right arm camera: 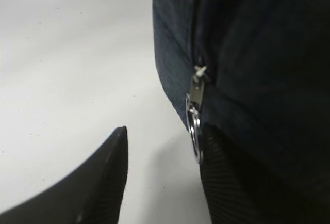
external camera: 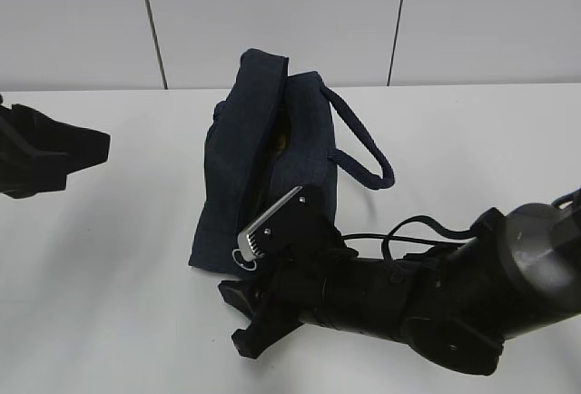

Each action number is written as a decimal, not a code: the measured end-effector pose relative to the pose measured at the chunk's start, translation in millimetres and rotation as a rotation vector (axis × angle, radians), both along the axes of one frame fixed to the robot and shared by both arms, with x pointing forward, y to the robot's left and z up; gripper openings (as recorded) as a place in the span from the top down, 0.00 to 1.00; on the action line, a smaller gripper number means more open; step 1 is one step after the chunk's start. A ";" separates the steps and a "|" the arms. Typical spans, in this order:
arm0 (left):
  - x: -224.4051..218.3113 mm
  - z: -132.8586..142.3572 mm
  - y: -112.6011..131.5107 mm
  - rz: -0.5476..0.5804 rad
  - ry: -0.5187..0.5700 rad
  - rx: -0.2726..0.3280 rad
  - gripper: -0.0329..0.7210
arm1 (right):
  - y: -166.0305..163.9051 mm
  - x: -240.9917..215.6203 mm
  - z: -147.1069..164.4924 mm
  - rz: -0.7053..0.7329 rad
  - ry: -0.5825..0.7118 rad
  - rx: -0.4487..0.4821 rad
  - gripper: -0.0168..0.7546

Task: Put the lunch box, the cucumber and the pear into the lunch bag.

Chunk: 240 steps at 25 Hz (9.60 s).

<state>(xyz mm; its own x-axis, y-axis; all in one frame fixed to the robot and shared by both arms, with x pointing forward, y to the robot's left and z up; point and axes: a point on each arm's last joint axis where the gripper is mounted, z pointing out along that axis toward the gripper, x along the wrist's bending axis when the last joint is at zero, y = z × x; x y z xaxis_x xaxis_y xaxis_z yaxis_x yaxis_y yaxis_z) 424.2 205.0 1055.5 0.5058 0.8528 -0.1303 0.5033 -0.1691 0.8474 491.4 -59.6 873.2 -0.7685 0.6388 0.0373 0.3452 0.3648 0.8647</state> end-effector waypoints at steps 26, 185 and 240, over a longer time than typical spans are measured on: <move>-0.3 -0.3 -0.1 -0.003 0.004 0.001 0.63 | 5.4 9.0 0.2 -0.036 0.005 0.012 0.97; 146.0 -44.7 -71.0 -0.190 0.078 -0.078 0.40 | -37.7 150.6 176.9 -0.438 0.130 -0.170 0.97; 87.2 14.3 -6.3 -0.092 0.283 0.296 0.52 | -97.7 127.0 230.3 -0.329 0.459 -0.263 0.33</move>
<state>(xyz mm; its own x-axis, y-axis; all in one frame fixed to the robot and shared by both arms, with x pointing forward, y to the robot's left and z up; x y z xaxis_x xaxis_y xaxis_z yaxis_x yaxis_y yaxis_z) 511.4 198.8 1069.8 0.5606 0.8275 -0.0313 0.6809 -0.4392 0.5860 618.5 -157.3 1103.4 -0.4732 0.8719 0.1260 0.7907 0.3573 0.4971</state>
